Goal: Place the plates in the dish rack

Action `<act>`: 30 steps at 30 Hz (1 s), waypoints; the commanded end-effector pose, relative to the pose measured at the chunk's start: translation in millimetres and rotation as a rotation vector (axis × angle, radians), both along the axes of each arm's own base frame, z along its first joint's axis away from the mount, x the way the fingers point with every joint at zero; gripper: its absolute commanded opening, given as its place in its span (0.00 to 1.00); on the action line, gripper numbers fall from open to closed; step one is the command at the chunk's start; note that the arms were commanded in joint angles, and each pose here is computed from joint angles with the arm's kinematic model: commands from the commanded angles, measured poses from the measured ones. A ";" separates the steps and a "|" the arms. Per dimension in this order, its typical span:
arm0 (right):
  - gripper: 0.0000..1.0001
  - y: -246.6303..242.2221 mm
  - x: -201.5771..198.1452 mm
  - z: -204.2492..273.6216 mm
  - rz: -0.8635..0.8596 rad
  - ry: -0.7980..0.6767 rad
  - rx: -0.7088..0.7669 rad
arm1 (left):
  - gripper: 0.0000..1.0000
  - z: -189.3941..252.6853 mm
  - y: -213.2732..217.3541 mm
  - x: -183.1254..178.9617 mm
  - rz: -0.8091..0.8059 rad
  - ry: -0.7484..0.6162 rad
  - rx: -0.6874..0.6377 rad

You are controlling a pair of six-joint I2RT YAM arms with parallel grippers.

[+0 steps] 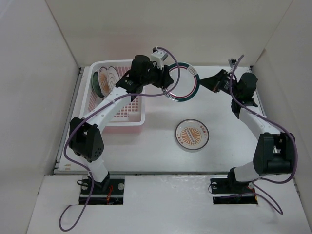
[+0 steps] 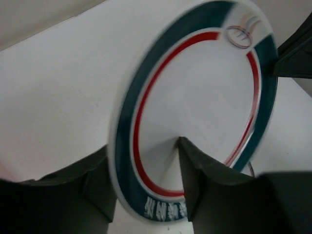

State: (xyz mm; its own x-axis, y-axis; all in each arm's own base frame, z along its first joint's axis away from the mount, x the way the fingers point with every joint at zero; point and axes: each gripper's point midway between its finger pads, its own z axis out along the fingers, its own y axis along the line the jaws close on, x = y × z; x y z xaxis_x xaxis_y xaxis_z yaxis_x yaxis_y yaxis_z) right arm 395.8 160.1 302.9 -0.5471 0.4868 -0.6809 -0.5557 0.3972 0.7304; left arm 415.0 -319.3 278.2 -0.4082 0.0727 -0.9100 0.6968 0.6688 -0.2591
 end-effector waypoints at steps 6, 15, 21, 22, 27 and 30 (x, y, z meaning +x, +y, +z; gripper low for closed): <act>0.00 8.2 -14.6 40.6 0.049 -0.174 -0.006 | 0.00 34.2 -6.1 -11.8 -0.069 -0.096 -0.079; 0.51 15.6 -9.8 41.7 0.068 -0.174 -0.004 | 0.00 45.2 -7.1 -22.3 -0.113 -0.161 -0.117; 1.00 10.0 2.3 17.7 0.040 -0.136 -0.021 | 0.00 56.6 39.9 8.9 0.193 -0.203 0.009; 1.00 7.8 6.5 14.7 0.016 -0.133 -0.030 | 0.00 70.7 59.0 18.2 0.306 -0.236 0.037; 1.00 -5.7 25.2 -19.8 -0.135 -0.044 -0.170 | 0.00 100.4 133.7 20.7 0.614 -0.312 0.168; 1.00 -9.7 29.6 -30.8 -0.207 -0.017 -0.270 | 0.00 103.3 194.4 21.6 0.811 -0.338 0.199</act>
State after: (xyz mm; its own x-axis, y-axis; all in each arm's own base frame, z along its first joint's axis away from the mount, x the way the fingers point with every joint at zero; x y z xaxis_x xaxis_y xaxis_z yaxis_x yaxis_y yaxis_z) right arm 419.2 155.2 260.8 -0.5231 0.4461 -0.7261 -0.4657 0.5639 0.6820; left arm 442.1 -206.7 296.5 -0.3179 0.1225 -0.9402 0.3051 0.9521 0.0208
